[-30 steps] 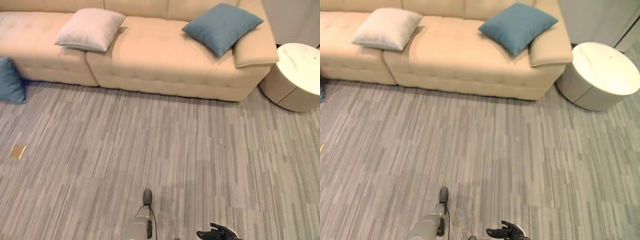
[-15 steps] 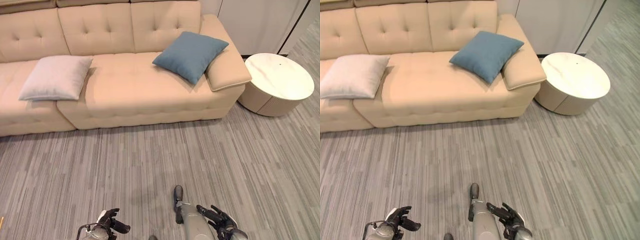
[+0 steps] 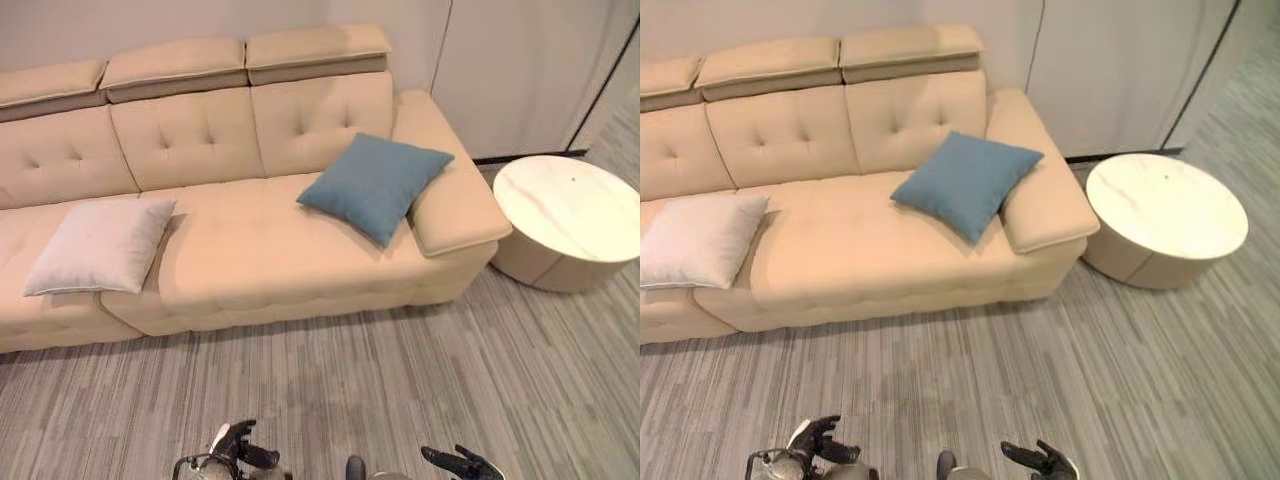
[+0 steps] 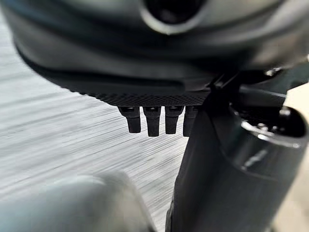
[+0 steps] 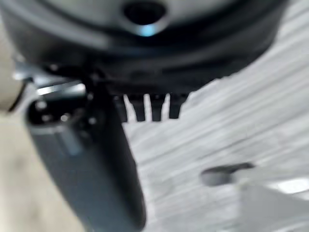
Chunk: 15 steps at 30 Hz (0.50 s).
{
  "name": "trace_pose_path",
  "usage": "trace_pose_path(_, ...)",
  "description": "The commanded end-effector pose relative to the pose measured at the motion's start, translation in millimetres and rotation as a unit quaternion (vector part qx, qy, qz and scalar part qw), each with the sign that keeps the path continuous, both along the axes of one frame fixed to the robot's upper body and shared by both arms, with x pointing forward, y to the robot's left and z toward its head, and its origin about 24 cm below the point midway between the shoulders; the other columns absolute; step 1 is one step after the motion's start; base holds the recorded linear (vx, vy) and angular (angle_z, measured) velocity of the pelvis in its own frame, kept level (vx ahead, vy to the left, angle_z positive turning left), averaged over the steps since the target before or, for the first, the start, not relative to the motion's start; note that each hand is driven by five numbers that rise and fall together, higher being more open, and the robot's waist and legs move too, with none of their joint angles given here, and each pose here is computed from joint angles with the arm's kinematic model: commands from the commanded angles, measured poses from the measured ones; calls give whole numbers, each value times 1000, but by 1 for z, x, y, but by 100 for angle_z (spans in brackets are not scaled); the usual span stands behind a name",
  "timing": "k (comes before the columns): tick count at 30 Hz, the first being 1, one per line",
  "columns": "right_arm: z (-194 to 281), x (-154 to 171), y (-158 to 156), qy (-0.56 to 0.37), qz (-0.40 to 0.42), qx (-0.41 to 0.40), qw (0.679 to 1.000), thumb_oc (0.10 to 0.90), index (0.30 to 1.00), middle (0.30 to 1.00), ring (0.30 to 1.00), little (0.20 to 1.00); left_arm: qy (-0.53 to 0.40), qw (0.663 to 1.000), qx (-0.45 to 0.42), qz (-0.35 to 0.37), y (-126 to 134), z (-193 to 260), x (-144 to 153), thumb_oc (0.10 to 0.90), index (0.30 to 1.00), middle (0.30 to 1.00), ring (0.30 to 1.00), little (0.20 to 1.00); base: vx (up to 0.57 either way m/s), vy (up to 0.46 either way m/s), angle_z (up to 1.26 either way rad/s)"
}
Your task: Pick up all the scattered cushions and arrange them neatly on the sofa.
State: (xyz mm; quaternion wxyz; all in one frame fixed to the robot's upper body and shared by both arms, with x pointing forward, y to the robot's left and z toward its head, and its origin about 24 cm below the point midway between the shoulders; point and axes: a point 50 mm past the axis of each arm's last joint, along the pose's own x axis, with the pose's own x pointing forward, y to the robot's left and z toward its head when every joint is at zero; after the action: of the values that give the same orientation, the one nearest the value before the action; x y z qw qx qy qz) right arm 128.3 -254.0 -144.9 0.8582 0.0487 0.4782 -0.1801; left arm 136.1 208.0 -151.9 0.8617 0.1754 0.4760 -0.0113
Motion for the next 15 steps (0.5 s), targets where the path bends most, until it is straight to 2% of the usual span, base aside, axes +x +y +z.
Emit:
trace_pose_path(1,10,15,-9,-38,22,-26,999,800,900,900,900,900,163,986,27,-2,6,-22,-88,800,900,900,900,900,725,94,-61)
trace_pose_path(4,5,8,0,-33,23,-7,999,800,900,900,900,900,188,982,26,20,12,-22,-106,800,900,900,900,900,523,145,-82)
trace_pose_path(7,0,-1,8,-24,12,15,1000,800,900,900,900,900,189,981,30,32,16,-22,-111,800,900,900,900,900,384,202,-56)
trace_pose_path(11,-4,-4,20,-22,11,34,999,800,900,900,900,900,173,984,34,24,16,-21,-102,800,900,900,900,900,396,240,4)
trace_pose_path(15,2,12,28,-58,25,40,997,800,900,900,900,900,131,991,31,14,16,-18,-78,800,900,900,900,900,402,66,26)
